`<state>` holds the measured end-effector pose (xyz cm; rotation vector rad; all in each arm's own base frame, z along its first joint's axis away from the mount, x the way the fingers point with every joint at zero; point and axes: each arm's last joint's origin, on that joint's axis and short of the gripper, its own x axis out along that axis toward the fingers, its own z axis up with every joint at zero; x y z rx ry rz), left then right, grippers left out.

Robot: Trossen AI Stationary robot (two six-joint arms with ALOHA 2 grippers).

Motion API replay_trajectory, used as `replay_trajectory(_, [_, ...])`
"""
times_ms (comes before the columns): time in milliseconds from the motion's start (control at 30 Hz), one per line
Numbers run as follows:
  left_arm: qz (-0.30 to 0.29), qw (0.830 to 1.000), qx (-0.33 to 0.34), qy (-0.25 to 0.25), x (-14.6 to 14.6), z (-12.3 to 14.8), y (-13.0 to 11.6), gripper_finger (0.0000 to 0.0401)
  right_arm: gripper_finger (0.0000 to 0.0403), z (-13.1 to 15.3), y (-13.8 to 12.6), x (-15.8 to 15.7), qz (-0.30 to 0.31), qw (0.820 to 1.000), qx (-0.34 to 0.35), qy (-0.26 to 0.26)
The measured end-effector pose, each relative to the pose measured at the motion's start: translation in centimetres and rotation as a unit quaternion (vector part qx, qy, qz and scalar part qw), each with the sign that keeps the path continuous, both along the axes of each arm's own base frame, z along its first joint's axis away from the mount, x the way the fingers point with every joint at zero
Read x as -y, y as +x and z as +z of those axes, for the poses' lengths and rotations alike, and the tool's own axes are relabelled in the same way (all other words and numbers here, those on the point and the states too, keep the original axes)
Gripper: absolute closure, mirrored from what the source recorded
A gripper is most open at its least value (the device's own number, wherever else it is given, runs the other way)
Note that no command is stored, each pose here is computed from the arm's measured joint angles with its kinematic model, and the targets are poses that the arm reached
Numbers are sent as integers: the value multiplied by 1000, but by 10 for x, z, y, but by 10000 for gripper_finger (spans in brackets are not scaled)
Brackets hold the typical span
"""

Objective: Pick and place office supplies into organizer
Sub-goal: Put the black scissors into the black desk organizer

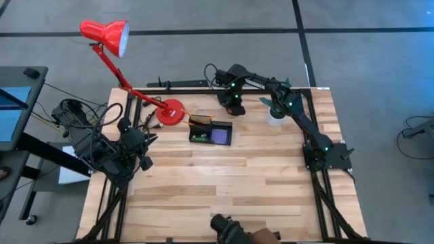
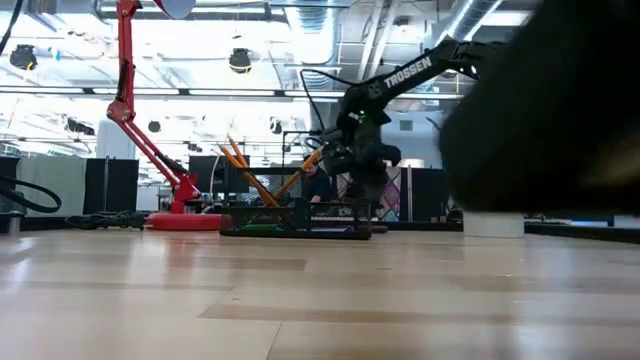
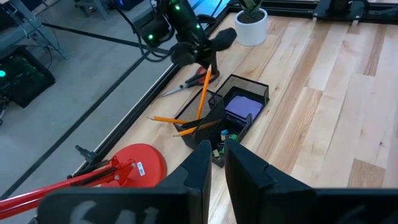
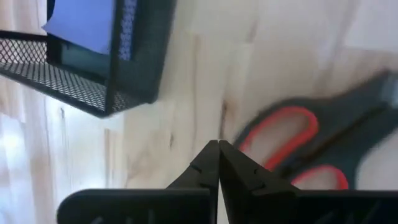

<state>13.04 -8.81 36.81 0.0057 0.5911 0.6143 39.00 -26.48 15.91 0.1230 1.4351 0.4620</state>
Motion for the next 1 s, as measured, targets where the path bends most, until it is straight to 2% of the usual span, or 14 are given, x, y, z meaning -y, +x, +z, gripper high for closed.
replay_trajectory(200, [0,1000,0,0,0,0,0,365,403,7,18,-16,35,995,2,-91])
replay_trajectory(333, [0,1000,-1,1,0,0,0,365,403,15,18,-5,2,988,4,-152])
replay_trajectory(467, [-1,1000,-3,-2,0,0,0,365,403,30,8,8,-41,985,17,-165])
replay_trajectory(567, [-1,1000,-4,-3,0,0,0,365,403,30,1,19,-70,984,15,-161])
replay_trajectory(833, [-1,1000,-4,-2,1,-1,1,365,403,22,4,21,-74,984,32,-161])
replay_trajectory(1000, [-1,1000,-10,4,4,-3,4,365,403,4,2,18,-77,984,4,-161])
